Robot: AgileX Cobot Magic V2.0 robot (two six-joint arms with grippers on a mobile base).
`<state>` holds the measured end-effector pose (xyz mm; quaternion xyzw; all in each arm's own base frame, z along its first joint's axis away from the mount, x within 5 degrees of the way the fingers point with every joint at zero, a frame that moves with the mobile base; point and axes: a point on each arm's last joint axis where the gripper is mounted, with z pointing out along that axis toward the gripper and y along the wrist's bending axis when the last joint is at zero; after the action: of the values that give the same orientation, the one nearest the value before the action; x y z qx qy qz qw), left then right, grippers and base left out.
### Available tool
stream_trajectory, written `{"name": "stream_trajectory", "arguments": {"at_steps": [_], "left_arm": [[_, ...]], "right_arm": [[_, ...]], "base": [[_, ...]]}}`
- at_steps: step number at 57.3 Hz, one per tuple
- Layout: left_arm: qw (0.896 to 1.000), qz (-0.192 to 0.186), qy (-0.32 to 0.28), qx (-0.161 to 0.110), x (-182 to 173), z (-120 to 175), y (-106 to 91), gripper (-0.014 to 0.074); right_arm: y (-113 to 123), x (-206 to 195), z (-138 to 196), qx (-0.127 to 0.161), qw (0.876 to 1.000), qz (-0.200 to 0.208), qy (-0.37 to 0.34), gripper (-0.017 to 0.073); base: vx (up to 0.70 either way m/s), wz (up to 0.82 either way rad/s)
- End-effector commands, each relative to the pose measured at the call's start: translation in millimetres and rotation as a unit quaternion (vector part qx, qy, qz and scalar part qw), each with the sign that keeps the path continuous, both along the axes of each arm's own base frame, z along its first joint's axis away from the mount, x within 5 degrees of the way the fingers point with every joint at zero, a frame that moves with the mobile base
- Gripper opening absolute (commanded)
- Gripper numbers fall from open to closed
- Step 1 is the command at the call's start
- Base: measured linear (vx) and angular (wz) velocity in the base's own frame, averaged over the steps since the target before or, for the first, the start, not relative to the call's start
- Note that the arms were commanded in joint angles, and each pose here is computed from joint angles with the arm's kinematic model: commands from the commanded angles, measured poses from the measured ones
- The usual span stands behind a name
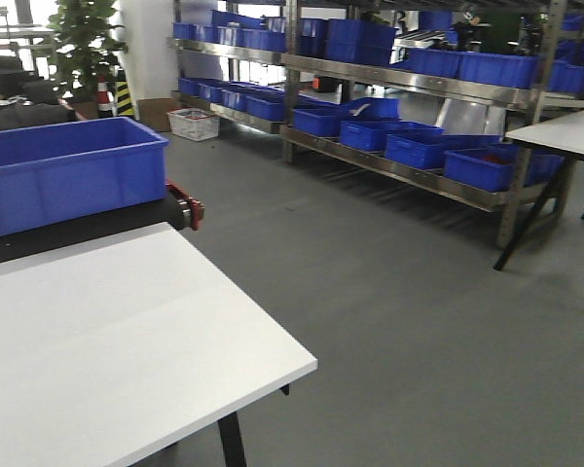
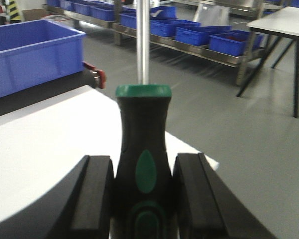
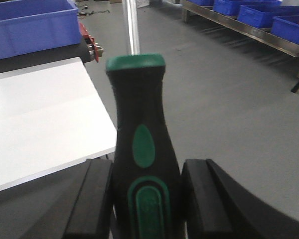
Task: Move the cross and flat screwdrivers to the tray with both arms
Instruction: 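Hold both screwdrivers while the base drives to the conveyor station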
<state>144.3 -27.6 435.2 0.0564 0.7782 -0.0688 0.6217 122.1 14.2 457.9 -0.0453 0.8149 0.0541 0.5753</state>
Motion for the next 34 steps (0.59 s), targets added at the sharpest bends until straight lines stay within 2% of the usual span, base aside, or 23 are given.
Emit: {"name": "stream_trajectory", "arguments": {"at_steps": [1, 18, 34], "left_arm": [[0.998, -0.004, -0.065, -0.020, -3.3, 20.6, -0.5, -0.0001], [0.998, -0.004, -0.067, -0.021, -4.1, 21.0, -0.3, -0.0001], [0.997, -0.004, -0.074, -0.022, -9.3, 23.2, 0.8, -0.0001]], "right_arm": [[-0.5, -0.7, 16.6, 0.003, 0.998, -0.003, -0.061, -0.0009], [-0.5, -0.7, 16.7, 0.003, 0.998, -0.003, -0.061, -0.0009], [-0.5, -0.7, 16.6, 0.003, 0.998, -0.003, -0.061, -0.0009]], "base": [[-0.10, -0.47], [-0.05, -0.56], [0.07, -0.78]]}}
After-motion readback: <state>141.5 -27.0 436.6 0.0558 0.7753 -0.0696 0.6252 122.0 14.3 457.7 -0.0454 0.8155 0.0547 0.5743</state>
